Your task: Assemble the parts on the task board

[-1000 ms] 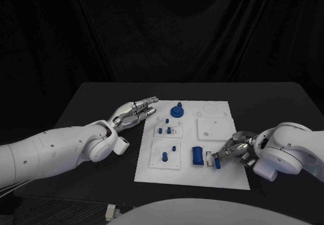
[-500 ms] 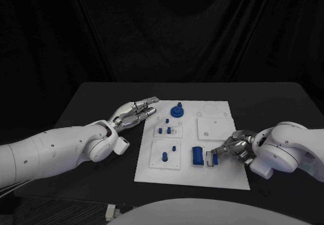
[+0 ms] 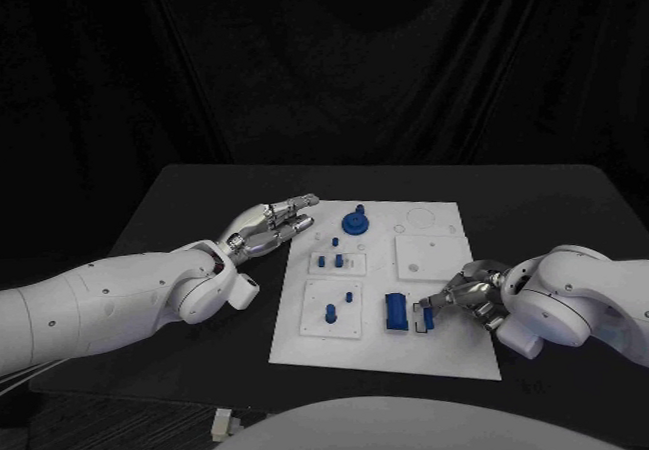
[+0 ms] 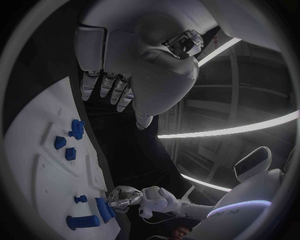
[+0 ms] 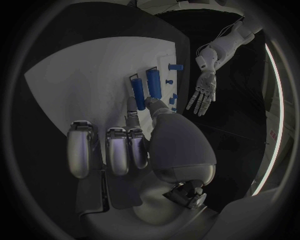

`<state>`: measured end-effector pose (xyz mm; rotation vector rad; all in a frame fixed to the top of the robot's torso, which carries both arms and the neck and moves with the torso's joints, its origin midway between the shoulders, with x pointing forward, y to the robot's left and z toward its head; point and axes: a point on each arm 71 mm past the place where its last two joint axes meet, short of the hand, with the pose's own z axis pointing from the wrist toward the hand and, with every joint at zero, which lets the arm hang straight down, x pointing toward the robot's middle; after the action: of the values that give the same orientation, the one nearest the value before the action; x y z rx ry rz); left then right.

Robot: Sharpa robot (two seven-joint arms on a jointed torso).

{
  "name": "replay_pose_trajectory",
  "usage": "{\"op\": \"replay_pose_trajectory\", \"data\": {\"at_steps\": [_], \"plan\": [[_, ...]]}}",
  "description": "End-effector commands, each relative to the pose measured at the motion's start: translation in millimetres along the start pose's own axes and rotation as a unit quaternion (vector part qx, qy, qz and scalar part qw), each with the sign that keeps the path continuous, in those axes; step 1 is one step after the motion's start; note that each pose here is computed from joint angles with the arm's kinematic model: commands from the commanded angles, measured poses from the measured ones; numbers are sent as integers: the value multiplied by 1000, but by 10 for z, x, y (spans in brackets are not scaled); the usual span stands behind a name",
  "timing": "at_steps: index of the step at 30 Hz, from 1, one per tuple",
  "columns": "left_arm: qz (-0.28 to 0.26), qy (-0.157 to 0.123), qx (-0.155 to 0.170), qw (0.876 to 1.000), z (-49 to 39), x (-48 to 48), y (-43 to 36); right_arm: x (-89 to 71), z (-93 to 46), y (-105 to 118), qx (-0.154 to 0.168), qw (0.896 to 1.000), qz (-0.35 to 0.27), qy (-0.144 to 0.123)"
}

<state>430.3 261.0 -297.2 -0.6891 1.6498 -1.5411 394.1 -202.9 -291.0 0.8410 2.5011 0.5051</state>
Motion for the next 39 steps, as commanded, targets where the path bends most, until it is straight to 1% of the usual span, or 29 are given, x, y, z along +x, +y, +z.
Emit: {"op": "replay_pose_trajectory", "data": {"at_steps": [1,19,39], "plan": [[-5,4,55,998,0,19,-76,11,3,-4,3,1000,-4,-6],[-6,5,54,999,-3,24,-68,54,12,14,1,1000,-19,-2],[-8,6,52,999,-13,31,-52,55,19,3,-1,999,-36,-11]]}}
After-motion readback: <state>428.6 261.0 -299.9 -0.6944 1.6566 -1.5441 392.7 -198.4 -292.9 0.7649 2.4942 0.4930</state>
